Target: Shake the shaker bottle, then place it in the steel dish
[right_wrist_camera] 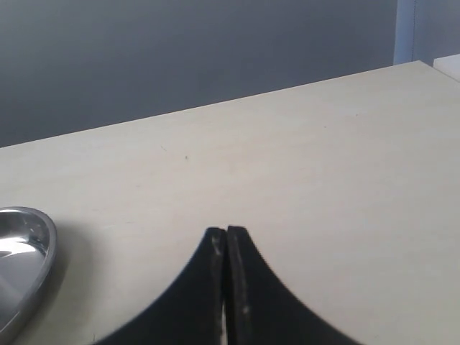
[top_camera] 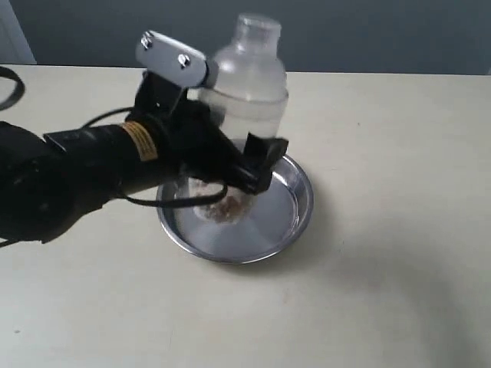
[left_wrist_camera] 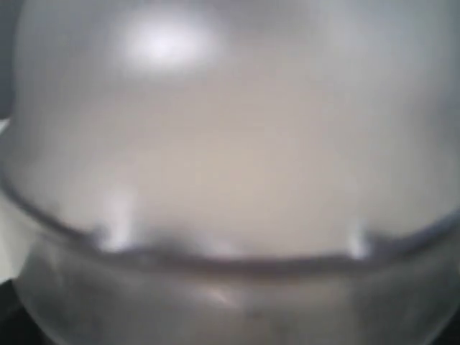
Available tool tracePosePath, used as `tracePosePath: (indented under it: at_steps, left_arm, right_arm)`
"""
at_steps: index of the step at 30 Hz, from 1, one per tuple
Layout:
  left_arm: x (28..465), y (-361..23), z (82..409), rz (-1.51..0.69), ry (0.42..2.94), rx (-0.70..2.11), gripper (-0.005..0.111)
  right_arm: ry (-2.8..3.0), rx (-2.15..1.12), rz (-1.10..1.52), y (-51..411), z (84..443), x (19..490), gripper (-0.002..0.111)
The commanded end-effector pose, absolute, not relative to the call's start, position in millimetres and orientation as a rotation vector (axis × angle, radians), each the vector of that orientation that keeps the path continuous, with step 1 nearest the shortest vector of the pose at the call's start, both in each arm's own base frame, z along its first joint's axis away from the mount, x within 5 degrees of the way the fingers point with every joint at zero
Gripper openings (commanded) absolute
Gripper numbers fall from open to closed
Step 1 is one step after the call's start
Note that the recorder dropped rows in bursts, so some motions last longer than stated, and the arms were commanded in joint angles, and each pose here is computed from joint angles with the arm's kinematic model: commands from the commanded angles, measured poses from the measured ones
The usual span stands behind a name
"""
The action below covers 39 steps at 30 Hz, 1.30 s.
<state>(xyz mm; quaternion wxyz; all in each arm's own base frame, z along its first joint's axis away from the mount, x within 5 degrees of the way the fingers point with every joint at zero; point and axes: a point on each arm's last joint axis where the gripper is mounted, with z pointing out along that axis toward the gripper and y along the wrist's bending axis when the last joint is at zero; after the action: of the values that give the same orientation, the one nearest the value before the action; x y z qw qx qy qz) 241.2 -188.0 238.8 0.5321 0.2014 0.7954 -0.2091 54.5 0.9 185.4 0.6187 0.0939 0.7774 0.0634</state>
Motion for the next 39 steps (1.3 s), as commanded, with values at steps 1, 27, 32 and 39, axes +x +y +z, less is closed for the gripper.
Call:
tracePosePath:
  at_steps: [1, 27, 32, 39]
  left_arm:
    - [244, -190, 230, -0.497, 1.885, 0.455, 0.0]
    - [241, -178, 277, -0.523, 1.68, 0.412, 0.0]
    - [234, -186, 292, -0.576, 1.547, 0.476, 0.0]
    - [243, -182, 262, -0.561, 1.663, 0.433, 0.0]
  right_arm:
    - [1.778, 0.212, 0.147, 1, 186, 54, -0.001]
    - [1.778, 0.212, 0.147, 1, 186, 54, -0.001]
    - [1.777, 0.213, 0.149, 1, 186, 54, -0.001]
    - [1.776, 0.213, 0.149, 1, 186, 54, -0.001]
